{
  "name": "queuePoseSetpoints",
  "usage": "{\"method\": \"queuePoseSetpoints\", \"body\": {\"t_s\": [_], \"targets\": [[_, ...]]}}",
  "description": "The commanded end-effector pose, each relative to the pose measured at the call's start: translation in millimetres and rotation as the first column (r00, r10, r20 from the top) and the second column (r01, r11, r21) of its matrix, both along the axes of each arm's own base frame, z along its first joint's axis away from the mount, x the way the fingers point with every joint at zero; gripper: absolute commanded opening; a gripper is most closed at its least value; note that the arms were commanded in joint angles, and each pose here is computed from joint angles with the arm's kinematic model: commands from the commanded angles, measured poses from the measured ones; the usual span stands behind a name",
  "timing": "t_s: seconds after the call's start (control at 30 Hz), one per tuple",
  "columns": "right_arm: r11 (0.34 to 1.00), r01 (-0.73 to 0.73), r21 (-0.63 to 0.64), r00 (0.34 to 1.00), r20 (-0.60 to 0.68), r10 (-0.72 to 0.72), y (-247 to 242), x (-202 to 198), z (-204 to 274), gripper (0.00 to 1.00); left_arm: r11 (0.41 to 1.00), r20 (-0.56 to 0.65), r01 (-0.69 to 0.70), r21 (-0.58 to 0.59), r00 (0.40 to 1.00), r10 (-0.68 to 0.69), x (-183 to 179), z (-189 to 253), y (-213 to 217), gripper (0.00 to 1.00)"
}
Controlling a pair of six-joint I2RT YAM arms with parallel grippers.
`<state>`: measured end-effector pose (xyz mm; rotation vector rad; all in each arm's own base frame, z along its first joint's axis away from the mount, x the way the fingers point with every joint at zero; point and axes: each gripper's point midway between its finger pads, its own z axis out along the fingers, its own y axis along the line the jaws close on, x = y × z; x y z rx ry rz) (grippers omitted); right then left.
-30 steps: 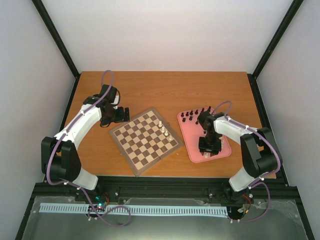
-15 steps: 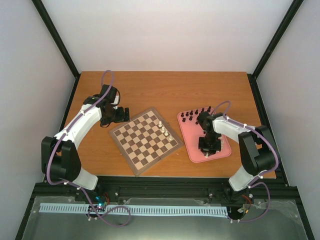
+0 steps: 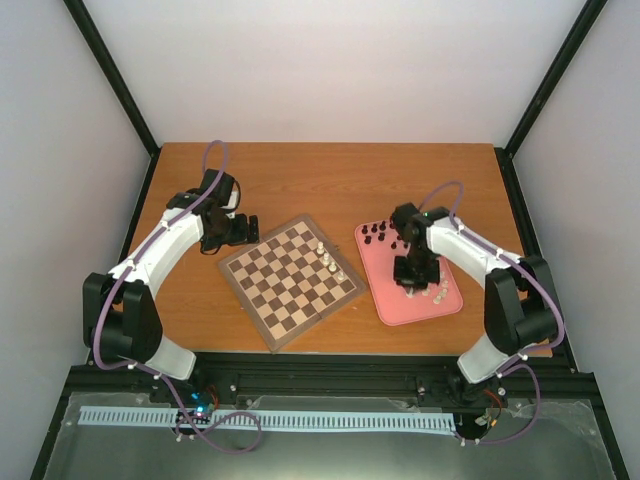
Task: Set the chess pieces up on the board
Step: Pick up the chess piece from the storage box, then place the chess piece on the chessboard.
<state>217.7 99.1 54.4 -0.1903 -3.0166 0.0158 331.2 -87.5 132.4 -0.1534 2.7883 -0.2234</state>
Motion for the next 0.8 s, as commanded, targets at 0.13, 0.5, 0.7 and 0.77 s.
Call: {"method": "queuePoseSetpoints", "body": {"t_s": [0.13, 0.5, 0.7, 0.77], "targets": [[0.988, -0.124, 0.096, 0.981, 0.159, 0.108, 61, 86, 60, 0.03, 1.0, 0.058, 0.007, 0.002, 0.998, -0.008, 3, 18, 0, 1.0], [0.911, -0.371, 0.181, 0.888, 0.357, 0.29, 193, 187, 74, 0.03, 1.0, 0.083, 0.008, 0.004, 0.996, -0.008, -4, 27, 3, 1.0], [0.862, -0.457, 0.217, 0.85, 0.393, 0.352, 244, 191, 66, 0.03, 1.0, 0.092, 0.006, 0.011, 0.996, -0.007, -7, 31, 5, 1.0], [0.855, -0.472, 0.214, 0.848, 0.373, 0.375, 251, 183, 59, 0.03, 1.0, 0.092, 0.006, 0.011, 0.996, -0.007, -8, 30, 6, 1.0]]}}
